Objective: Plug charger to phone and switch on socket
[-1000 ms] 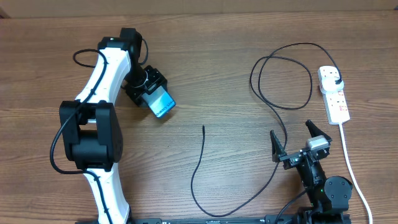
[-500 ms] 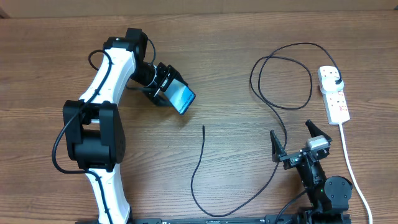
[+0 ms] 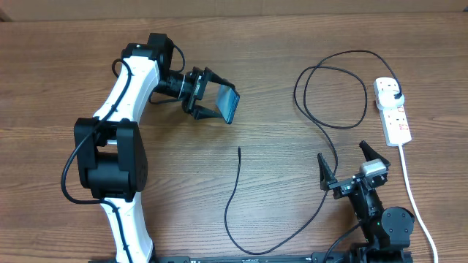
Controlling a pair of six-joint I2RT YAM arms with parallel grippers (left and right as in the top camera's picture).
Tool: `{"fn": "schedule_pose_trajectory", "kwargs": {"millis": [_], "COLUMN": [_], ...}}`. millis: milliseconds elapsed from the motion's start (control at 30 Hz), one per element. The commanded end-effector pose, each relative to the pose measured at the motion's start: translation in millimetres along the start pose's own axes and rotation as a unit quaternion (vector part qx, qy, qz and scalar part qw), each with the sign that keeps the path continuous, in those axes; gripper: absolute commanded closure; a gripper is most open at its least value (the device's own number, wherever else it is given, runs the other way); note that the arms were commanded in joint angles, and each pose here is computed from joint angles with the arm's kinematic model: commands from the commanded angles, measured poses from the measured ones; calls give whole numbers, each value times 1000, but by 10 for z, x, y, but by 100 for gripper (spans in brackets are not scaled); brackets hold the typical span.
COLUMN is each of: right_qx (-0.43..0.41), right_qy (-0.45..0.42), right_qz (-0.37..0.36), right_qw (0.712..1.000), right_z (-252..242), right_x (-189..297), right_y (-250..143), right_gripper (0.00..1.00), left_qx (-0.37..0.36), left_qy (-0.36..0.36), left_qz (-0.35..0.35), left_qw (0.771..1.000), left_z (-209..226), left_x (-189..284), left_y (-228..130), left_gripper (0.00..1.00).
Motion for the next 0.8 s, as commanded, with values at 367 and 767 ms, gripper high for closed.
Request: {"fn": "schedule_pose_trajectory", "kwargs": {"millis": [367, 767], "right_qx": [1, 1], "right_qy": [0, 0], "right_qz": [-2, -2], "right_qw": [1000, 1000], "right_z": [6, 6], "right_x": [-2, -2], "right_y": [-20, -20], "right_gripper": [0, 0], "left_qx": [-30, -21], "left_qy": [-87, -88], "left_qz": [107, 111], "left_qw": [990, 990], "left_z": [-314, -318], "left_x": [145, 147], "left_y": [-497, -504], "left_gripper": [96, 96]}}
Point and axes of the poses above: each gripper's point midway between its finger pads, its own x axis back along the fingers, its own z axis along the line the jaws close on, y = z × x, the point moved 6 cm from there along x, back along the fingers, and after that the axes turned 3 degrees about x, right-handed, at the moved point
